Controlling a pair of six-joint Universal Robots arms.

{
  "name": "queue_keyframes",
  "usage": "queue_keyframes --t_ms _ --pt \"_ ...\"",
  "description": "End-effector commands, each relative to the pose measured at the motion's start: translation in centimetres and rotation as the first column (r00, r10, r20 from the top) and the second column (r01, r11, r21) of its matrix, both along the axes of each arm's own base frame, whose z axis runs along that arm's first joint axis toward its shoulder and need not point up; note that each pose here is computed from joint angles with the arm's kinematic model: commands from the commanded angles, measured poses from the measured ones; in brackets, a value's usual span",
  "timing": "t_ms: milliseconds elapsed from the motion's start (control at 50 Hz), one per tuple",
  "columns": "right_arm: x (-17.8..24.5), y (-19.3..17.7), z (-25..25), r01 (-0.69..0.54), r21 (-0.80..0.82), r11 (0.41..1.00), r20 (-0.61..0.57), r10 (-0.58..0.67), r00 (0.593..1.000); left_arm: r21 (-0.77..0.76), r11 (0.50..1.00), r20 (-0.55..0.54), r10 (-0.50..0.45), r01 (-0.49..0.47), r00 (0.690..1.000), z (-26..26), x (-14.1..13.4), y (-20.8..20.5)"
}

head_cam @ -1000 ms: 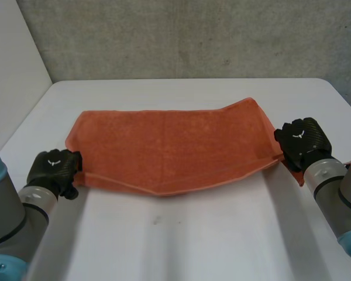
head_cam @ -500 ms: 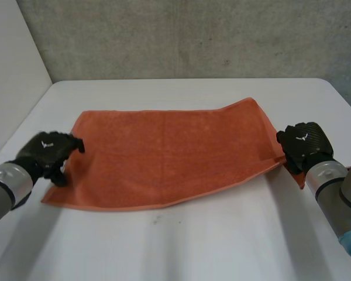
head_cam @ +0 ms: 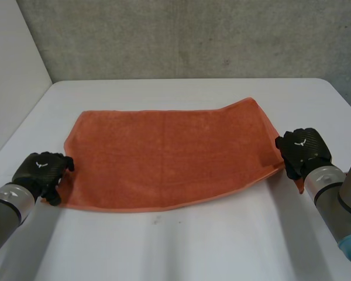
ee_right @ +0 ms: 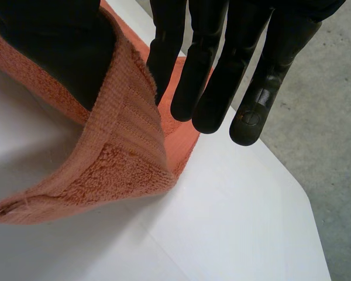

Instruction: Fold the laundry

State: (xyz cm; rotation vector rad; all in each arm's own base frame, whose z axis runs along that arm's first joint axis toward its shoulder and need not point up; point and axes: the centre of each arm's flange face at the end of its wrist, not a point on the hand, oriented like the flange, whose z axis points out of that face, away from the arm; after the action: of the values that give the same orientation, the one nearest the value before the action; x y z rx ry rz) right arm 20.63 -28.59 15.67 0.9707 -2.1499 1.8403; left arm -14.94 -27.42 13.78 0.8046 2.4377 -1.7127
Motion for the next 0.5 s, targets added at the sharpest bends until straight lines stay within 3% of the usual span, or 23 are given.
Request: queue_keyframes --t_ms 20,500 --pt "0.0 0.1 0.0 -0.002 0.001 1.0 0.0 0.002 1.0 -0.041 0.999 0.008 0.019 -0.019 1.0 -0.4 0.2 -0.3" --pt "0.1 0.2 -0.1 -0.011 0.003 1.0 0.001 0.011 1.0 -0.005 1.0 0.01 0.023 -0.023 1.0 -3.1 0.2 -0.6"
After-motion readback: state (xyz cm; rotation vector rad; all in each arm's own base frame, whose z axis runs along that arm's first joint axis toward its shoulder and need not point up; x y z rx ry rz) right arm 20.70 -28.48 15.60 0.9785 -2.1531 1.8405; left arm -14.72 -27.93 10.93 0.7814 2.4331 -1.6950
